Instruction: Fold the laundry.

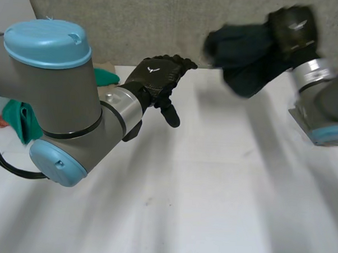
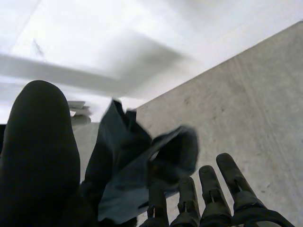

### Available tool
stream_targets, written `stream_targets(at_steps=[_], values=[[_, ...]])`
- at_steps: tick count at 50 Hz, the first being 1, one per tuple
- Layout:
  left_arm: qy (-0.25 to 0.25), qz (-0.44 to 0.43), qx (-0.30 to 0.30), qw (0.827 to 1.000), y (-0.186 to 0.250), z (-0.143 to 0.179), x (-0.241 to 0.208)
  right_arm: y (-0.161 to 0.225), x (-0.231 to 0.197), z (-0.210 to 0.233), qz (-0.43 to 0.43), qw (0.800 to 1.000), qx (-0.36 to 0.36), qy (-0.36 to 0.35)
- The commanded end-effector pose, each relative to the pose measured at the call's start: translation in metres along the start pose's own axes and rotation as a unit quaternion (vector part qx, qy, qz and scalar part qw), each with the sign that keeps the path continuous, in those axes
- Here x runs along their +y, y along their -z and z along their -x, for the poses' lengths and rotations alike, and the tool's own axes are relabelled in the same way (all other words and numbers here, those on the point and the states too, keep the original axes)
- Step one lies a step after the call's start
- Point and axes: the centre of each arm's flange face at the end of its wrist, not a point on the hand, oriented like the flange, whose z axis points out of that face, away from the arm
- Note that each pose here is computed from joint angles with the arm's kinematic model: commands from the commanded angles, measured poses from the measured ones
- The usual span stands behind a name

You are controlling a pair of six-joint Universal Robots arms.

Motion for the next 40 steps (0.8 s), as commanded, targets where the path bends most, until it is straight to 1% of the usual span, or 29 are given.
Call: stream_targets(at_steps=[1, 2, 5, 6, 9, 10, 13, 14, 19, 26, 30, 34, 40], values=[[0.001, -0.007, 0.015, 1.0, 0.004, -0.012, -0.005, -0.009, 0.032, -0.117, -0.011, 0.998, 0.06, -0.011], [0.001, -0.006, 0.017, 1.0, 0.005, -0.013, -0.004, -0.006, 0.045, -0.14, -0.008, 0.998, 0.059, -0.024], [0.0, -0.006, 0.031, 1.0, 0.006, -0.02, -0.004, -0.002, 0.064, -0.165, -0.004, 0.997, 0.052, -0.048], [0.0, -0.006, 0.035, 0.999, 0.007, -0.022, -0.004, 0.003, 0.082, -0.177, 0.005, 0.997, 0.045, -0.063], [0.002, -0.004, 0.049, 0.999, 0.008, -0.026, -0.002, 0.015, 0.117, -0.186, 0.027, 0.995, 0.036, -0.086], [0.002, -0.003, 0.052, 0.999, 0.008, -0.027, -0.002, 0.022, 0.137, -0.193, 0.036, 0.994, 0.033, -0.096], [0.002, 0.001, 0.056, 0.998, 0.009, -0.029, 0.001, 0.037, 0.171, -0.203, 0.046, 0.994, 0.034, -0.095], [0.002, 0.003, 0.056, 0.998, 0.01, -0.03, 0.002, 0.047, 0.19, -0.206, 0.052, 0.994, 0.033, -0.095], [0.003, 0.01, 0.06, 0.998, 0.01, -0.032, 0.007, 0.08, 0.23, -0.218, 0.082, 0.99, 0.036, -0.104], [0.003, 0.013, 0.063, 0.998, 0.011, -0.035, 0.009, 0.111, 0.249, -0.22, 0.116, 0.986, 0.011, -0.123], [0.002, 0.014, 0.071, 0.997, 0.013, -0.042, 0.009, 0.117, 0.252, -0.215, 0.122, 0.984, 0.004, -0.128], [0.001, 0.014, 0.081, 0.997, 0.017, -0.049, 0.009, 0.114, 0.231, -0.222, 0.121, 0.985, 0.015, -0.12], [0.0, 0.012, 0.092, 0.996, 0.021, -0.056, 0.008, 0.129, 0.195, -0.249, 0.155, 0.978, 0.054, -0.131]])
